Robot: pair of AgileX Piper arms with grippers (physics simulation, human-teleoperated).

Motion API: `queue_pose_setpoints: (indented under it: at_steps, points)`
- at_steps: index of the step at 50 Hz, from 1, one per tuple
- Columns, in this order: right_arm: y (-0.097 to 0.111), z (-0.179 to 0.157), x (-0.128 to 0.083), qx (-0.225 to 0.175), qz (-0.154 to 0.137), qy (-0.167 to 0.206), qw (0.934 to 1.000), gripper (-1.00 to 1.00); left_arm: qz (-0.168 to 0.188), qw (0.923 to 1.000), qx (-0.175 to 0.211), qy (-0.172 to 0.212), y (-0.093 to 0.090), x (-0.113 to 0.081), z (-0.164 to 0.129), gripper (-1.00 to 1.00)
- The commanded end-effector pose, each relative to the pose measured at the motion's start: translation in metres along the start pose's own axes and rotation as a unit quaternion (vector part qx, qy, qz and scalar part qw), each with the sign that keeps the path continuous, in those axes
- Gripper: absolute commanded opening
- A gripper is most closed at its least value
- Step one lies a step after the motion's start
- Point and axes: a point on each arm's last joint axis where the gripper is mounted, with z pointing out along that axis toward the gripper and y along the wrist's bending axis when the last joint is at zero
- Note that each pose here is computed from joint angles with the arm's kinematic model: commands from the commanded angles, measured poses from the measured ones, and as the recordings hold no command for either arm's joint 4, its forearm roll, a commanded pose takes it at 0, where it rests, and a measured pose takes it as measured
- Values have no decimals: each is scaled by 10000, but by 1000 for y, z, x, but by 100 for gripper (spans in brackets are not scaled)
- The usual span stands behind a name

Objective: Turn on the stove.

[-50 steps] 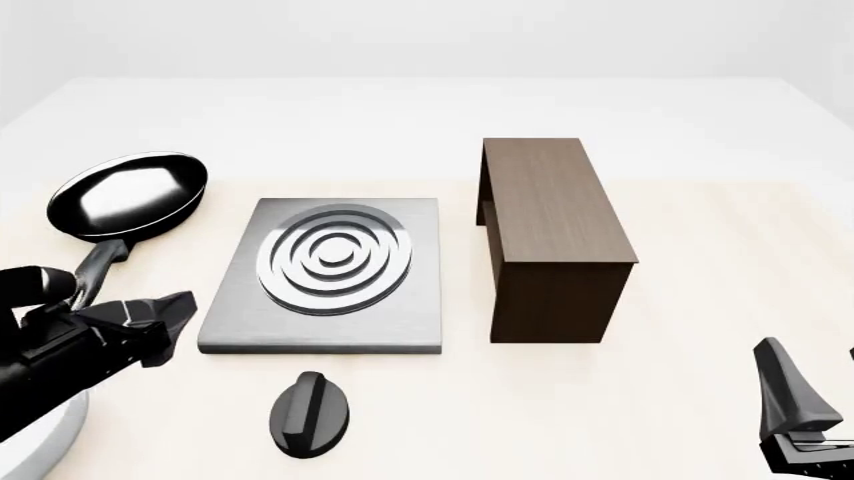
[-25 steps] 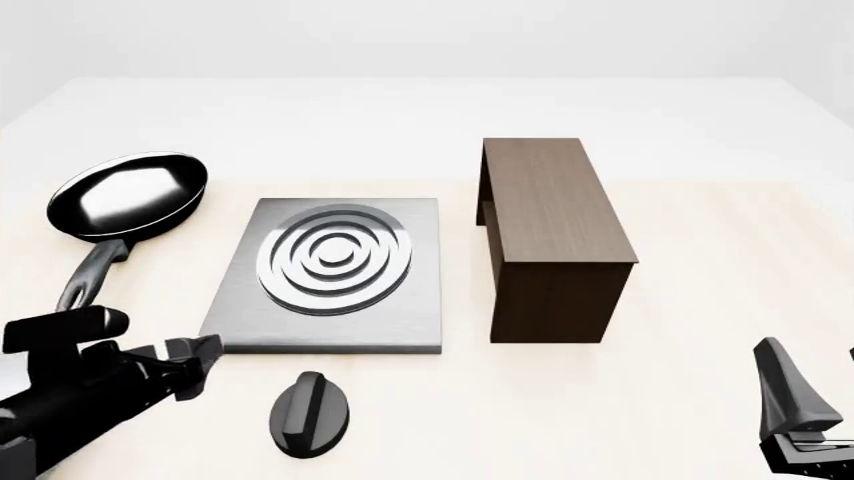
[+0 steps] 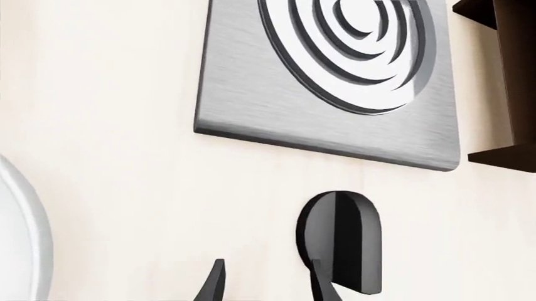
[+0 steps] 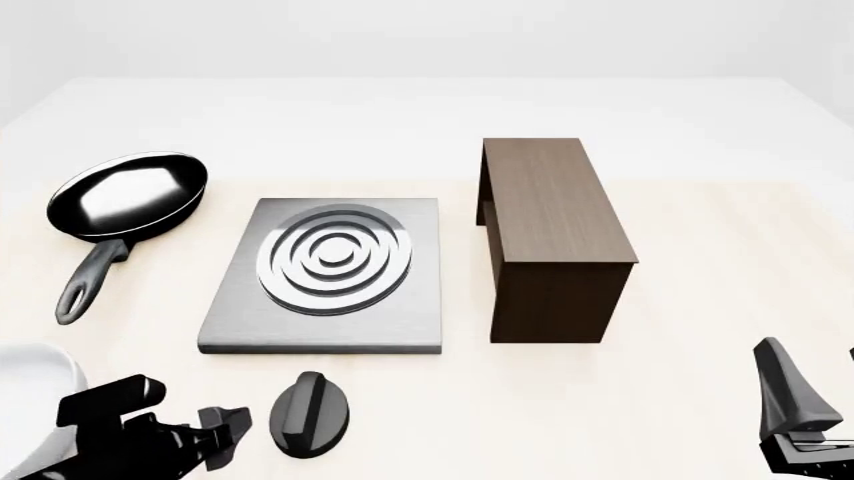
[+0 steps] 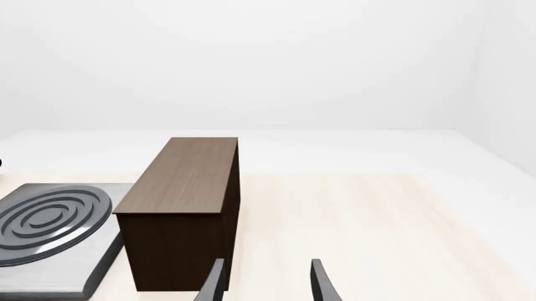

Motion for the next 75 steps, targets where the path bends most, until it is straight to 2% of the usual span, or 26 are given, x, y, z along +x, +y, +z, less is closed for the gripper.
queue_pose_setpoints:
  at_steps: [1, 24, 36, 50, 65, 75]
  points:
    - [0, 0, 0, 1, 1, 0, 10000, 100, -143, 9997, 119, 161, -1, 11, 6, 100]
    - [0, 0, 0, -1, -1, -1, 10000, 100, -298, 9979, 538, 195, -17, 14, 22, 100]
    - [0, 0, 0, 0, 1, 0, 10000, 100, -650, 9943, 809, 260, -22, 23, 25, 100]
    - [0, 0, 0, 3, -4, -9, 10000, 100, -1171, 9856, 1168, 346, -33, 30, 32, 100]
    - [0, 0, 0, 7, -11, -23, 10000, 100, -1253, 9845, 1172, 372, -33, 32, 34, 100]
    - [0, 0, 0, 0, 0, 0, 10000, 100, -1212, 9857, 1120, 331, -32, 27, 25, 100]
